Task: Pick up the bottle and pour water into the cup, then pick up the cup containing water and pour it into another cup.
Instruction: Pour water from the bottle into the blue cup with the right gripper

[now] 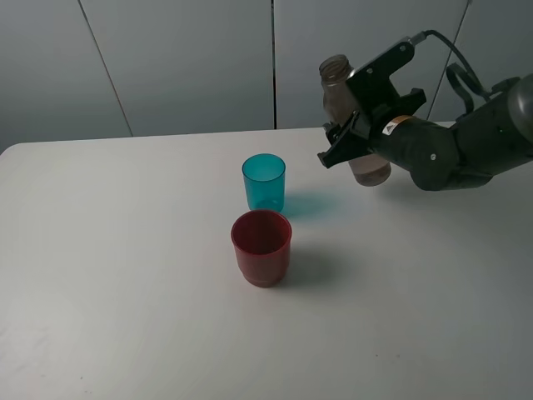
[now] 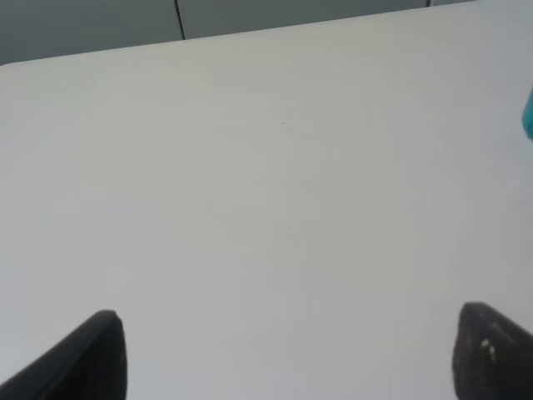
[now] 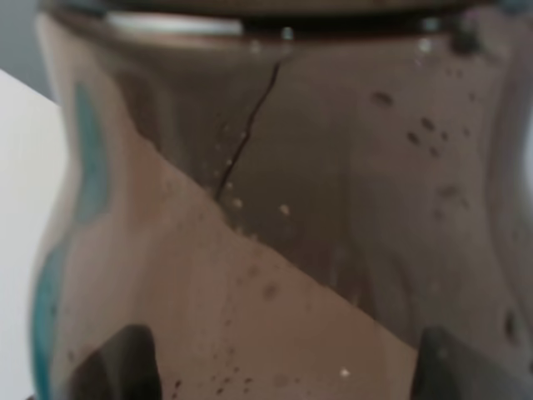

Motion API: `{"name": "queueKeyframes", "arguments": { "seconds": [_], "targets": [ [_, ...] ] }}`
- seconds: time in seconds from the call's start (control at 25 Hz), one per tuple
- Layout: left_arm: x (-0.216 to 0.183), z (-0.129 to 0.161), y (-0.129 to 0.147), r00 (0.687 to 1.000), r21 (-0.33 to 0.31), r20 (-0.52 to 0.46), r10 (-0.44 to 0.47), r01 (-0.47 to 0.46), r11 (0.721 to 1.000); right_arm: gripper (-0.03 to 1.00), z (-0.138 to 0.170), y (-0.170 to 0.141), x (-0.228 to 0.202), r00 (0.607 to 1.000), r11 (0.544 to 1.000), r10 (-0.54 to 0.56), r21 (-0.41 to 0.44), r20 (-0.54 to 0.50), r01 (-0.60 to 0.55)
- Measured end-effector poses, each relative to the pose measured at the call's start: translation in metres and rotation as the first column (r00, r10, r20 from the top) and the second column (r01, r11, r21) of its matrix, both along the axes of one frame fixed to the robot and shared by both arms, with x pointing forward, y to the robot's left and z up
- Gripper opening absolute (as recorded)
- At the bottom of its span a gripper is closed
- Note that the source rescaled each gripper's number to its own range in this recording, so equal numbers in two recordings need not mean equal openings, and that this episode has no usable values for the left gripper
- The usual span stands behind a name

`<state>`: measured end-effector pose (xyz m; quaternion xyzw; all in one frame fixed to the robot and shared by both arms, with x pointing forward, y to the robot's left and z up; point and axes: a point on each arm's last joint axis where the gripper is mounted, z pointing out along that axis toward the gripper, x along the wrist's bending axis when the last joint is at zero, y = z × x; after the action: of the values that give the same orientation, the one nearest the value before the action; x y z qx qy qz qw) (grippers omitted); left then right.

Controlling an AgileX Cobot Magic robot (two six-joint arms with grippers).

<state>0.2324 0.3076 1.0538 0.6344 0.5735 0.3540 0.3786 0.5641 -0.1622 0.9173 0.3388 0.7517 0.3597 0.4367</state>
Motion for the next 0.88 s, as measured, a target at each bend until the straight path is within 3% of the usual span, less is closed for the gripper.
{"name": "queueKeyframes", "arguments": {
  "seconds": [0.4,0.6,0.88],
  "targets": [
    [0.000,0.000,0.000,1.000,0.000,0.000,0.000,0.000,1.000,0.00,0.005,0.005,0.006,0.989,0.948,0.144,-0.291,0.027,-0.131],
    [0.000,0.000,0.000,1.000,0.000,0.000,0.000,0.000,1.000,0.00,0.008,0.010,0.009,0.975,0.879,0.222,-0.439,0.034,-0.184],
    [0.000,0.000,0.000,1.000,0.000,0.000,0.000,0.000,1.000,0.00,0.007,0.024,0.002,0.943,0.773,0.332,-0.580,0.028,-0.255]
  ]
}}
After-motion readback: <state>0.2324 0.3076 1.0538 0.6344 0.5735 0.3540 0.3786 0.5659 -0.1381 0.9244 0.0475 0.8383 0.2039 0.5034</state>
